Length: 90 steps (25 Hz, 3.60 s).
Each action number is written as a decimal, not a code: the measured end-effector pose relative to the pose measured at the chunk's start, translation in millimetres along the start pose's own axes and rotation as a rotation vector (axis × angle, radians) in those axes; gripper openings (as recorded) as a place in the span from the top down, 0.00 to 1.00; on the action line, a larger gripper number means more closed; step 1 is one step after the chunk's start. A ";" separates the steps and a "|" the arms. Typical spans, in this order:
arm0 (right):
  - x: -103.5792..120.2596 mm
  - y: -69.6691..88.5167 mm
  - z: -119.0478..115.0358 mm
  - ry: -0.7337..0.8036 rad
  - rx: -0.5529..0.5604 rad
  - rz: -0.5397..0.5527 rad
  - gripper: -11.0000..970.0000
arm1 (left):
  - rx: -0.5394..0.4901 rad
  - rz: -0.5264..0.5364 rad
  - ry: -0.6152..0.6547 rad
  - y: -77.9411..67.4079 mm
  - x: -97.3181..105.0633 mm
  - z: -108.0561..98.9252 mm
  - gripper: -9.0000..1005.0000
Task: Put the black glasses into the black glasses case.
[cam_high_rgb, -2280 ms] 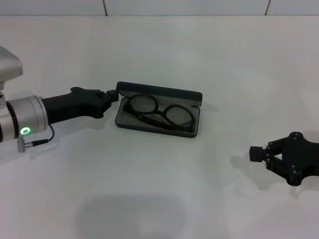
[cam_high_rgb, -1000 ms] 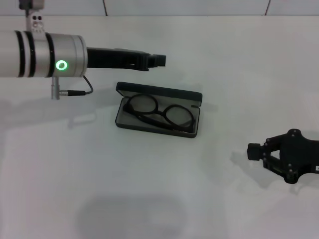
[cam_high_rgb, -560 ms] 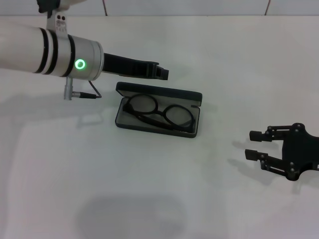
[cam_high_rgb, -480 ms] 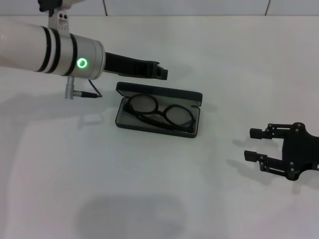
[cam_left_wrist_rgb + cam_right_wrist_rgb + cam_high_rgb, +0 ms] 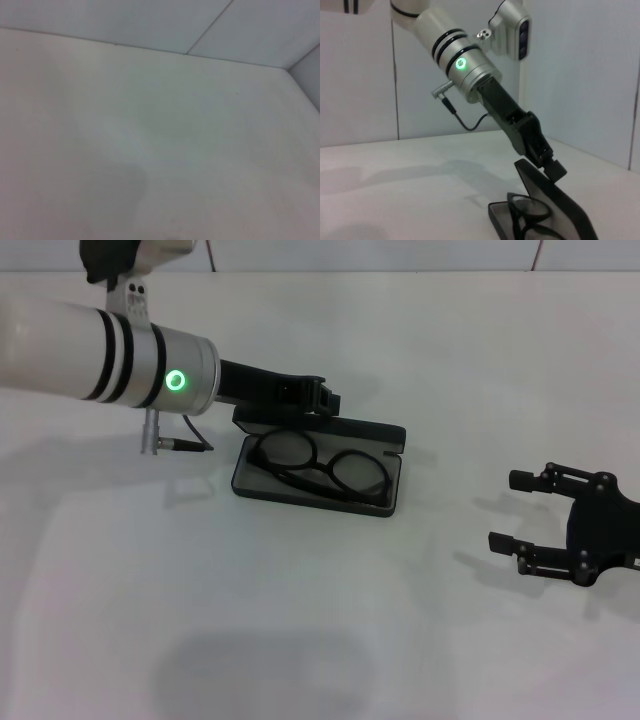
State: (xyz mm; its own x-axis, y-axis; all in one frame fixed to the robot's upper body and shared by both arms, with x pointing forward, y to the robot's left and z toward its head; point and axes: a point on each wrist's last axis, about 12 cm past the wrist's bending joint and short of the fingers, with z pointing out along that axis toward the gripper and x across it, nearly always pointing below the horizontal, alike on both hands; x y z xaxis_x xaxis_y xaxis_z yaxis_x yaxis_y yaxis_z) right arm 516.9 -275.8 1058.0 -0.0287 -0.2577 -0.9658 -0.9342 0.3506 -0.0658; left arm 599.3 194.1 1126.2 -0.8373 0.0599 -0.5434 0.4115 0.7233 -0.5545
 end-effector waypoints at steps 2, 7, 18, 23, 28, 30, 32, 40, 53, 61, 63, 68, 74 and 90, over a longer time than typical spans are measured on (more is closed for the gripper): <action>1.0 -0.3 0.0 -0.002 0.012 -0.002 0.24 | -0.010 -0.002 -0.006 1.5 2.9 0.7 0.98; 1.6 -1.7 0.1 0.004 0.023 -0.004 0.22 | -0.019 0.005 -0.020 4.1 7.0 -2.2 0.98; 0.5 -4.7 1.5 0.006 0.035 -0.005 0.22 | 0.016 0.004 -0.051 12.6 29.6 -5.8 0.98; 0.3 -5.6 1.7 0.008 0.038 -0.003 0.22 | 0.010 0.011 -0.046 14.3 40.1 -2.8 0.98; 0.2 -5.9 1.7 0.009 0.039 -0.004 0.22 | 0.016 0.028 -0.047 15.5 45.6 -3.2 0.98; 0.2 -5.9 1.7 0.009 0.039 -0.004 0.22 | 0.032 0.035 -0.060 16.7 49.3 -4.1 0.98; -0.1 -6.3 1.6 0.009 0.040 -0.005 0.22 | 0.046 0.037 -0.075 17.6 52.3 -5.1 0.98; -0.6 -7.9 1.2 0.012 0.045 -0.004 0.22 | 0.054 0.046 -0.082 25.5 66.6 -4.2 0.98; -1.5 -8.8 1.2 0.009 0.048 0.003 0.22 | 0.116 0.147 -0.150 19.7 55.7 -10.4 0.98; -3.3 -8.8 1.2 -0.005 0.047 0.003 0.22 | 0.188 0.397 -0.221 18.7 47.0 -33.2 0.98; -3.1 -8.1 1.8 -0.006 0.044 0.006 0.22 | 0.205 0.468 -0.245 23.3 48.3 -43.7 0.98; -2.4 -5.9 1.5 -0.015 0.038 0.030 0.22 | 0.229 0.650 -0.329 32.5 59.1 -65.8 0.98; -1.9 -3.4 2.1 -0.017 0.025 0.036 0.22 | 0.224 0.785 -0.333 40.1 85.7 -66.4 0.97; -4.0 3.8 0.4 -0.044 -0.027 0.045 0.22 | 0.227 0.714 -0.361 52.5 110.3 -87.7 0.67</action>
State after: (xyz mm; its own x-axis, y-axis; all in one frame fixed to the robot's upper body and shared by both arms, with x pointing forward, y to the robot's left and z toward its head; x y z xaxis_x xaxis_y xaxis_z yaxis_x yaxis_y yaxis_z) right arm 513.7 -273.1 1061.4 -0.0561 -0.2025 -0.9777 -0.9415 0.3366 -0.0157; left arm 497.0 299.0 1092.5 -0.1961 0.1997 -0.9600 0.8950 0.4365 -0.0920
